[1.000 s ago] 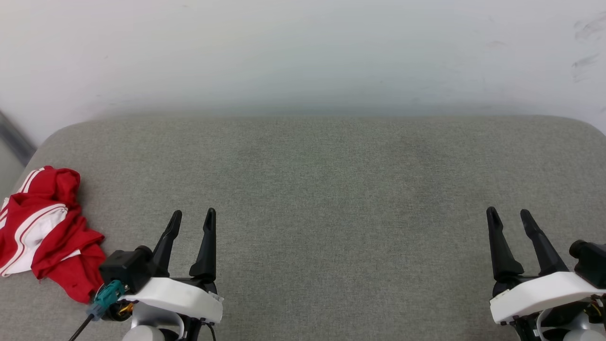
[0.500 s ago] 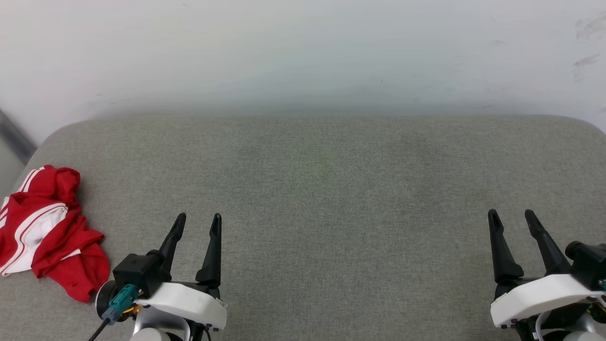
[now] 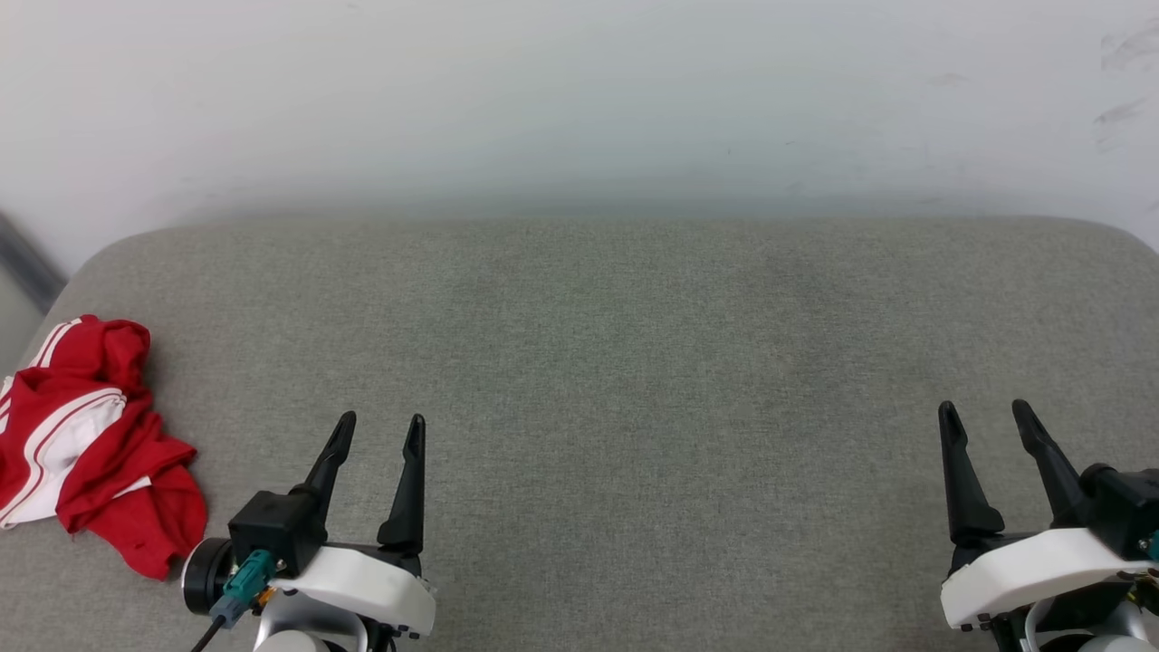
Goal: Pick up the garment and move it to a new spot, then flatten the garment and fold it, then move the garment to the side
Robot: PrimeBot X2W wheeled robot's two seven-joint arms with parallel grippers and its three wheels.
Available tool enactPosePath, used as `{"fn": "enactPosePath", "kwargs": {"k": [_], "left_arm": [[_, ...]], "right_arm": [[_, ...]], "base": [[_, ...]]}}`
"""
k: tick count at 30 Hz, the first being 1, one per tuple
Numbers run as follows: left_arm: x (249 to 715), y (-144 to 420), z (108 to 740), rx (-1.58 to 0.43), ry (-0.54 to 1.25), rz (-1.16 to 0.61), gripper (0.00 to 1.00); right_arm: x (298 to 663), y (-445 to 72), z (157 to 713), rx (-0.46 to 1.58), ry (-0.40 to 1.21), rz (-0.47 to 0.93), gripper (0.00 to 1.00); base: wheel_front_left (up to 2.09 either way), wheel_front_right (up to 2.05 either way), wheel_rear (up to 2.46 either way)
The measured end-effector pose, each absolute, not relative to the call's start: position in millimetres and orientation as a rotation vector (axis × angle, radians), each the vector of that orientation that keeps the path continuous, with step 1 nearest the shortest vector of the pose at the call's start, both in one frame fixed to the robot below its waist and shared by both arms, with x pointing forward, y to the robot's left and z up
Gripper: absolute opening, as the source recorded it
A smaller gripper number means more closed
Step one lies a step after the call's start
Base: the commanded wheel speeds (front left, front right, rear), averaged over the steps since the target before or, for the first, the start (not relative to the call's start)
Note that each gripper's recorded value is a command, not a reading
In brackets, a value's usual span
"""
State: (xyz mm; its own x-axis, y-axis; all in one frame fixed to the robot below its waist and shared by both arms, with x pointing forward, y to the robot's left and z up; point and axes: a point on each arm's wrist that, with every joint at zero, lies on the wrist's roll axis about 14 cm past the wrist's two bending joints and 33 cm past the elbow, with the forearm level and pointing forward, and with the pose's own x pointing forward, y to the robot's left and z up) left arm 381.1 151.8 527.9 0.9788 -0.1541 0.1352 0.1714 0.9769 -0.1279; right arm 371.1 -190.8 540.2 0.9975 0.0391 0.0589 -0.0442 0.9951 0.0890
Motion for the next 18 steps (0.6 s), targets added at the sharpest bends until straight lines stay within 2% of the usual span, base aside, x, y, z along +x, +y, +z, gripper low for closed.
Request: {"fn": "enactPosePath", "kwargs": {"k": [18], "left_arm": [[380.6,154.5,519.2,-0.109,-0.110,-0.150,1.00]], "right_arm": [[369.8,-194.2,538.3,0.046,-0.063,0.031,1.00]], "base": [[0.00,0.00,0.00]]}}
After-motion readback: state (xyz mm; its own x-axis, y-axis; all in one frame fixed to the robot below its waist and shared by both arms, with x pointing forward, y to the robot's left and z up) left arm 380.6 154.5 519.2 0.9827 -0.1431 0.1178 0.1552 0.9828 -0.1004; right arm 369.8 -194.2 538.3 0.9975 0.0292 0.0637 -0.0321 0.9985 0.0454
